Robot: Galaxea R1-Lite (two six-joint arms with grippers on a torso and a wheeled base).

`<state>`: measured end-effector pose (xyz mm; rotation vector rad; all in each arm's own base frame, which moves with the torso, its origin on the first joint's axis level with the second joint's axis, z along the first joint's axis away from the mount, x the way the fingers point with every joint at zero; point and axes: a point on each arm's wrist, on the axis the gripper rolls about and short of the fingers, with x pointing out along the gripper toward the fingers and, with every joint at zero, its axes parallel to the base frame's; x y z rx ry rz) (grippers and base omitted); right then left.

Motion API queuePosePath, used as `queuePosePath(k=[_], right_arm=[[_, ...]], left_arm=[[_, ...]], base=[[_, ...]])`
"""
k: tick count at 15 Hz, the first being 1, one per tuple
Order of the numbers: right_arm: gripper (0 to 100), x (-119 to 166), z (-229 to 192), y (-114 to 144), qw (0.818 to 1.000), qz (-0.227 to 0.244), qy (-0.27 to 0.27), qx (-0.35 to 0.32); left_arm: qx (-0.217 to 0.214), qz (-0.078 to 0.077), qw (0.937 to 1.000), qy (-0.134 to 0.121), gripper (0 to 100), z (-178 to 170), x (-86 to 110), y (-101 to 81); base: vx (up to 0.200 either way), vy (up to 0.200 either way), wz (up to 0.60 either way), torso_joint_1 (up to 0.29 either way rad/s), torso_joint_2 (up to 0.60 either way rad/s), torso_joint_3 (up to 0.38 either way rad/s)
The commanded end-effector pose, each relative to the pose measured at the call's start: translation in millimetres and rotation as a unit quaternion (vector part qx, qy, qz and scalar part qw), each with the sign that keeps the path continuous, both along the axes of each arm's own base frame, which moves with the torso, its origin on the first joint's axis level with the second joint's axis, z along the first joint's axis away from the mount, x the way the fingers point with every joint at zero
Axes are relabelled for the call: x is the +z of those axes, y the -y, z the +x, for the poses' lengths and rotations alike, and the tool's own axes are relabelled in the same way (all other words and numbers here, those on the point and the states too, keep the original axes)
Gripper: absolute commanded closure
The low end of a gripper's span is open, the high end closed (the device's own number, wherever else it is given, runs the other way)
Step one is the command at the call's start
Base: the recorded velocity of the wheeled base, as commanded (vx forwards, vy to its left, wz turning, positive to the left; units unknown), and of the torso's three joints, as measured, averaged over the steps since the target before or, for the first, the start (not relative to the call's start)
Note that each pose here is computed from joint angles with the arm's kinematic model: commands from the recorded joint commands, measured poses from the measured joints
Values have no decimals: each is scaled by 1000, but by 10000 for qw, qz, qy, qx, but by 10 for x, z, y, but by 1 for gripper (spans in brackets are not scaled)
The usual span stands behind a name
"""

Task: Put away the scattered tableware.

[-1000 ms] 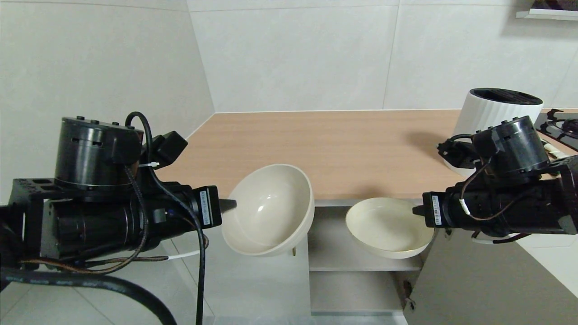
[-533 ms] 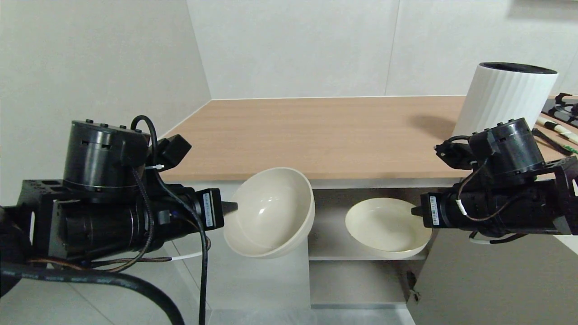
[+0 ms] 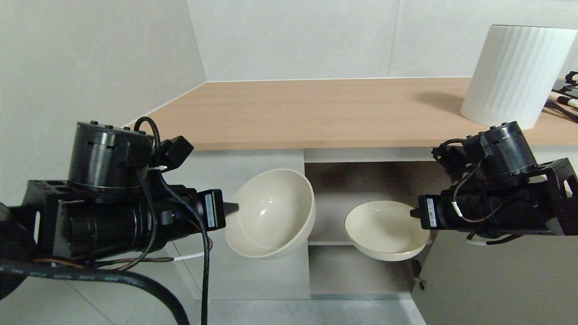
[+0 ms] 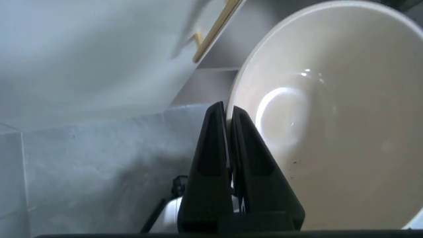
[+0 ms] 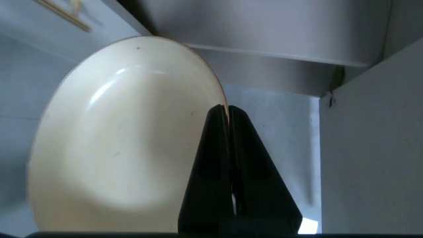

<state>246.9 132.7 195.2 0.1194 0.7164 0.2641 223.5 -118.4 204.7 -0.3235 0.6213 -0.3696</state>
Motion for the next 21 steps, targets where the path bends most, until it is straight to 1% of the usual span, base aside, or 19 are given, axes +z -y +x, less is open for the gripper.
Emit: queuePosePath(k=[1, 4, 7, 9, 11, 13, 15, 16, 17, 19, 21], right_arm=[[100, -27, 16, -10, 10000, -24, -40, 2], [100, -27, 20, -12, 10000, -24, -40, 2], [100, -66, 53, -30, 10000, -46, -80, 2], [100, -153, 122, -68, 9999, -93, -143, 1], [100, -481, 343, -179, 9986, -360, -363, -141], [100, -880, 592, -294, 9960, -676, -368, -461], [100, -1275, 861, -423, 9942, -752, -56, -770], [100, -1275, 861, -423, 9942, -752, -56, -770], [100, -1542, 1068, -438, 9916, -799, 115, -1011], [100, -1642, 1204, -430, 9904, -791, 119, -1127], [100, -1731, 1421, -445, 9871, -628, 200, -1457]], left_arm=[[2, 3, 10000, -10, 100, 6, -7, 3], [-5, -1, 10000, -3, 100, 5, -5, 6], [-21, 6, 10000, -16, 100, 3, -11, 14], [-59, 10, 10000, -23, 100, -4, -15, 33], [-74, 28, 10000, -57, 100, 1, -40, 44], [-82, 32, 9999, -64, 100, -2, -41, 47], [-95, 41, 9999, -85, 100, 4, -56, 64], [-95, 41, 9999, -85, 100, 4, -56, 64], [-125, 63, 9998, -126, 100, 9, -77, 84], [-133, 70, 9998, -139, 100, 9, -85, 89], [-148, 89, 9997, -173, 100, 18, -105, 103]], base=[[0, 0, 0, -119, 442, 325], [0, 0, 0, -58, 310, 235], [0, 0, 0, -12, 37, 15], [0, 0, 0, 0, 0, 0], [0, 0, 0, 0, 0, 0], [0, 0, 0, 0, 0, 0], [0, 0, 0, 0, 0, 0], [0, 0, 0, 0, 0, 0], [0, 0, 0, 0, 0, 0], [0, 0, 0, 0, 0, 0], [0, 0, 0, 0, 0, 0]])
